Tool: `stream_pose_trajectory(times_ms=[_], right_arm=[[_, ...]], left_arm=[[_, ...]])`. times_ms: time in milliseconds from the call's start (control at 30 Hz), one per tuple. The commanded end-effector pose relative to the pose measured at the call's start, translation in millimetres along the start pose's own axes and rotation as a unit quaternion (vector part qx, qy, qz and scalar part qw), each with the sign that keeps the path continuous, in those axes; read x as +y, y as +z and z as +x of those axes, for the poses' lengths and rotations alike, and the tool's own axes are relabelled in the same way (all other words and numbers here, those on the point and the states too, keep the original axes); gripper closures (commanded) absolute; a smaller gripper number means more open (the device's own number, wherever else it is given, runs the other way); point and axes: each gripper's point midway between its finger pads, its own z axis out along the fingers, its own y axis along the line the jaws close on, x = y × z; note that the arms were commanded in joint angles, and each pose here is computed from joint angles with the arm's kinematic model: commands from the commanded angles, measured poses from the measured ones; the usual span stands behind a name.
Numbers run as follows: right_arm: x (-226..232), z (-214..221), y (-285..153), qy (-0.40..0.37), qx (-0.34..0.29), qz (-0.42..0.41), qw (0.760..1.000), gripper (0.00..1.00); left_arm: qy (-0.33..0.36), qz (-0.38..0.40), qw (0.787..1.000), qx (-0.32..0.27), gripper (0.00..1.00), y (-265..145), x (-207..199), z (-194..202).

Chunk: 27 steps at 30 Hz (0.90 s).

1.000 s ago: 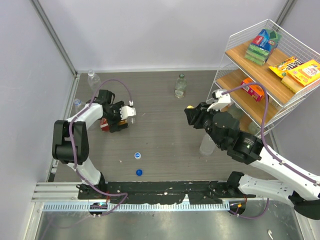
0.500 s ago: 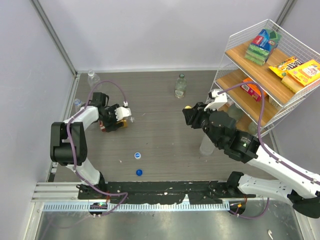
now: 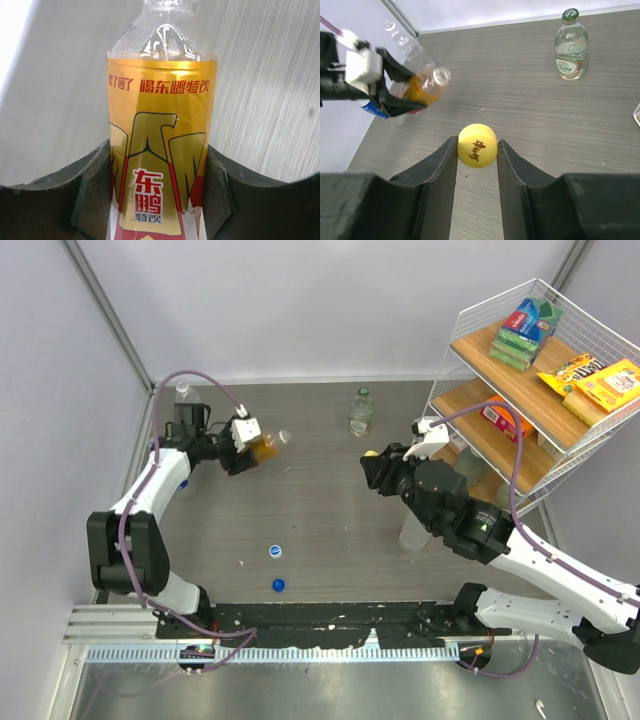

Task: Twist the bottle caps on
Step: Pick up the plastic bottle at the center of the board, then screw the bottle cap onto the plastic bottle.

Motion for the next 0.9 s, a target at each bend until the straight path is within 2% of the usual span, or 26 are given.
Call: stream_pose_trajectory(times_ms=[0,67,100,133,200,300,400,467,533,633,667,700,767,867], right_arm=[[15,-26,-6,0.016,-0.034,-0.032,0.999,0.76],[17,-29,-11,0.024,-0.035,-0.042,0.998,0.76],[17,-30,-14,0.026,-0.035,-0.047,0.998,0.76],[19,-28,-16,0.026,-0.03,-0.056,0.998,0.75],[19,-29,-21,0.024,-0.028,-0.062,0.997,0.76],[22,-32,-30,0.006,-0.019,-0.078,0.997,0.75],[29,-39,-37,-0.015,-0.013,-0.098,0.995,0.76],[36,-32,-42,-0.044,0.016,-0.12,0.992,0.76],[46,-21,-47,-0.076,0.059,-0.151,0.984,0.76],[72,-3,-58,-0.139,0.105,-0.245,0.954,0.74],[82,5,-64,-0.183,0.113,-0.296,0.931,0.76],[95,14,-77,-0.193,0.127,-0.354,0.906,0.77],[110,11,-91,-0.197,0.131,-0.404,0.883,0.78],[116,23,-98,-0.213,0.177,-0.432,0.858,0.77]], left_arm=[[-0.008,0.0,0.972,-0.235,0.55,-31,5,-154],[-0.018,0.003,0.95,-0.312,0.55,-47,-1,-196],[-0.07,0.019,0.938,-0.34,0.55,-51,-10,-208],[-0.089,0.024,0.925,-0.369,0.56,-55,-18,-222],[-0.116,0.041,0.907,-0.402,0.56,-57,-37,-240],[-0.134,0.107,0.903,-0.395,0.56,-41,-87,-247],[-0.115,0.189,0.901,-0.374,0.57,-36,-139,-230],[-0.097,0.235,0.892,-0.375,0.58,-47,-166,-221],[-0.08,0.243,0.89,-0.376,0.59,-54,-182,-211],[-0.038,0.264,0.887,-0.377,0.59,-63,-208,-196],[-0.034,0.269,0.886,-0.377,0.58,-63,-215,-191],[-0.032,0.277,0.885,-0.373,0.58,-62,-222,-185],[-0.024,0.286,0.884,-0.369,0.58,-61,-231,-176],[-0.013,0.289,0.886,-0.361,0.58,-60,-235,-170]])
